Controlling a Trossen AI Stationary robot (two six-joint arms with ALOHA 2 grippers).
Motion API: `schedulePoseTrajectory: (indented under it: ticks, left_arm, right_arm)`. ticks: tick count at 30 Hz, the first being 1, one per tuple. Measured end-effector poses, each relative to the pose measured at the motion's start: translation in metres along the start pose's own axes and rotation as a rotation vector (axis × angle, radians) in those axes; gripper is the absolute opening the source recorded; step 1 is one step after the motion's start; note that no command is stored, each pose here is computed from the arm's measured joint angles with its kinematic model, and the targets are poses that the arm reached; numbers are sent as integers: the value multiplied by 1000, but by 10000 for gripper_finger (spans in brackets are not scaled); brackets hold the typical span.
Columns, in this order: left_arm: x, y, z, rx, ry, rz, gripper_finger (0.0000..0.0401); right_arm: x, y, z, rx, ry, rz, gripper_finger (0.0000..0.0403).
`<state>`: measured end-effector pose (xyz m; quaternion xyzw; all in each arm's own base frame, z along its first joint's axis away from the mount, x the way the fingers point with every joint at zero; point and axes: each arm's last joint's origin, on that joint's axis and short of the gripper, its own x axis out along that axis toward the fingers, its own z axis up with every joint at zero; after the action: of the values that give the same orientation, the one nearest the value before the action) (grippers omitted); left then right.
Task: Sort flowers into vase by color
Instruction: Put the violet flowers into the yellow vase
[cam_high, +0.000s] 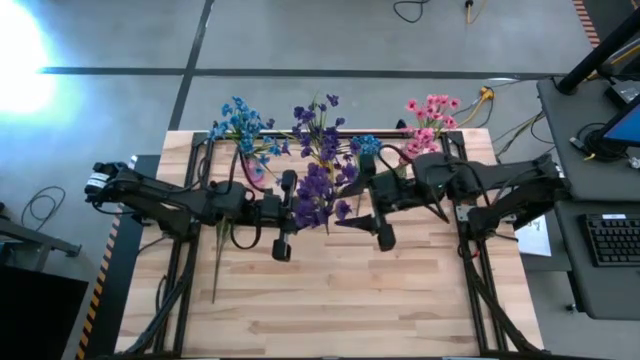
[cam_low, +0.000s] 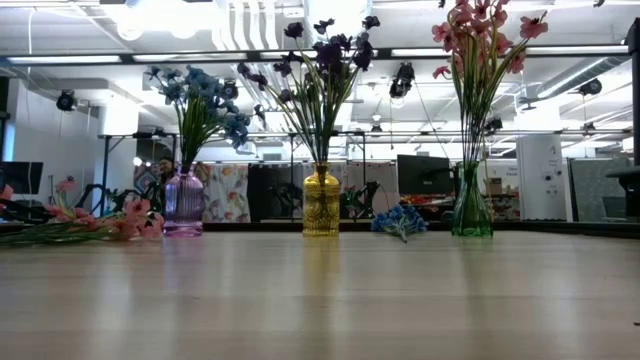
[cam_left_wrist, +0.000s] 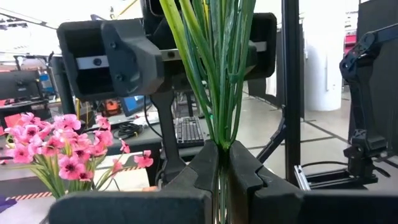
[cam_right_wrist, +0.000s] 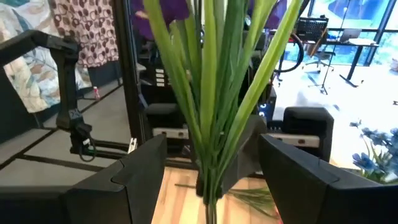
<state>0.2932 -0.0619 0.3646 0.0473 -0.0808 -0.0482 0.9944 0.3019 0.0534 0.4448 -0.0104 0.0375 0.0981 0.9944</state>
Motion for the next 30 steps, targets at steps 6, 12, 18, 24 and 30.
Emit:
schedulePoseTrajectory:
  ticks: [6, 12, 18, 24, 30]
  left_arm:
    - [0, -1, 0, 0, 0, -4, 0]
    - [0, 0, -1, 0, 7, 4, 0]
    - [0, 0, -1, -4, 9, 6, 0]
    - [0, 0, -1, -8, 9, 7, 0]
    - [0, 0, -1, -16, 9, 9, 0]
  right_arm:
    - [15, 0, -1, -4, 5, 0, 277]
    - [29, -1, -1, 15, 11, 2, 305]
    - [31, -1, 3, 25, -2, 1, 279]
    - [31, -1, 2, 46, 0, 1, 190]
    - [31, -1, 2, 44, 2, 2, 112]
